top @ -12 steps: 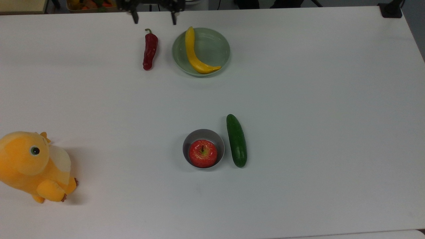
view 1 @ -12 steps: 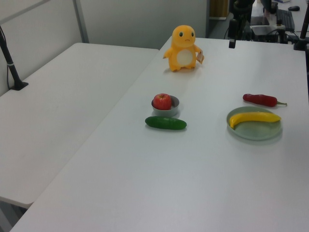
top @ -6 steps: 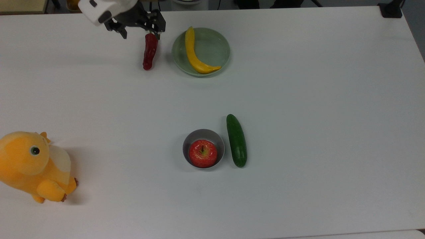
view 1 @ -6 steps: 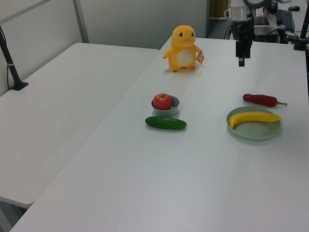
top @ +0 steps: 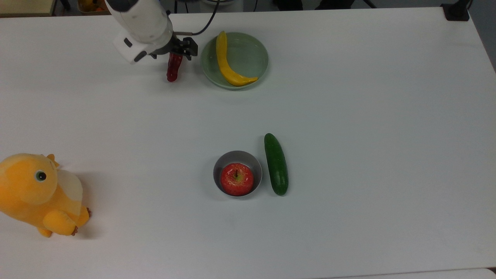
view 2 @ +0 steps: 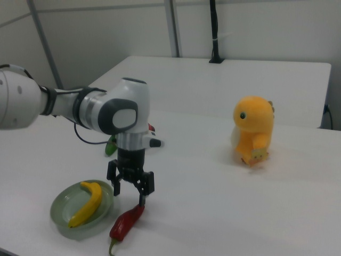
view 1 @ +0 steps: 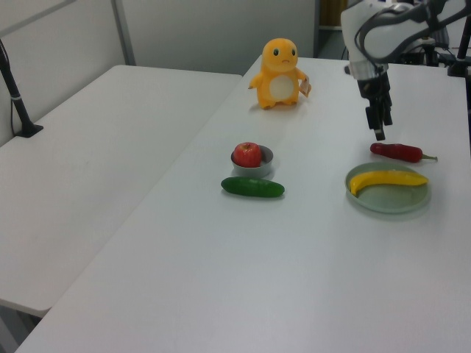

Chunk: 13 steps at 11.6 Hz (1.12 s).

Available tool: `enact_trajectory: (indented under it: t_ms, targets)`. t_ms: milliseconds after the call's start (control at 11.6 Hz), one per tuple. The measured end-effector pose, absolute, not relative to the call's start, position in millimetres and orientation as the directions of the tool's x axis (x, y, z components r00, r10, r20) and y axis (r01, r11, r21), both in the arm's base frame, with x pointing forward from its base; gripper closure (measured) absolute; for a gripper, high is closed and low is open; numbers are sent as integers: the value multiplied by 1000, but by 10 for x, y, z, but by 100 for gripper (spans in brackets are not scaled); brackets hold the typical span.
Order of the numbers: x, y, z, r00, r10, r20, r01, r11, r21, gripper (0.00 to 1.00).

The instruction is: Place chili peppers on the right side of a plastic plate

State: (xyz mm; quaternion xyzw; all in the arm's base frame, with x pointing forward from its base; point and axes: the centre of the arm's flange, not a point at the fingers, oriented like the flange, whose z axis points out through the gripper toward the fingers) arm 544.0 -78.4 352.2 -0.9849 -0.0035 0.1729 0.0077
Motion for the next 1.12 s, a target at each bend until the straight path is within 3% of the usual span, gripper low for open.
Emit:
enact_trajectory:
  t_ms: [430, 516, 601, 773, 945, 1117]
  targets:
    - [5441, -890, 3129, 939, 1, -343, 3, -1000, 4, 2]
    - [5431, -916, 3122, 939, -2, -344, -1, -1000, 4, 12]
    - [5424, -921, 3111, 938, -3, -347, -2, -1000, 3, 30]
    - [5419, -921, 3100, 937, -1, -349, 0, -1000, 3, 42]
    - [5419, -922, 3100, 936, 40, -349, 39, -999, -10, 72]
    - [5419, -924, 3100, 935, 59, -349, 57, -998, -16, 72]
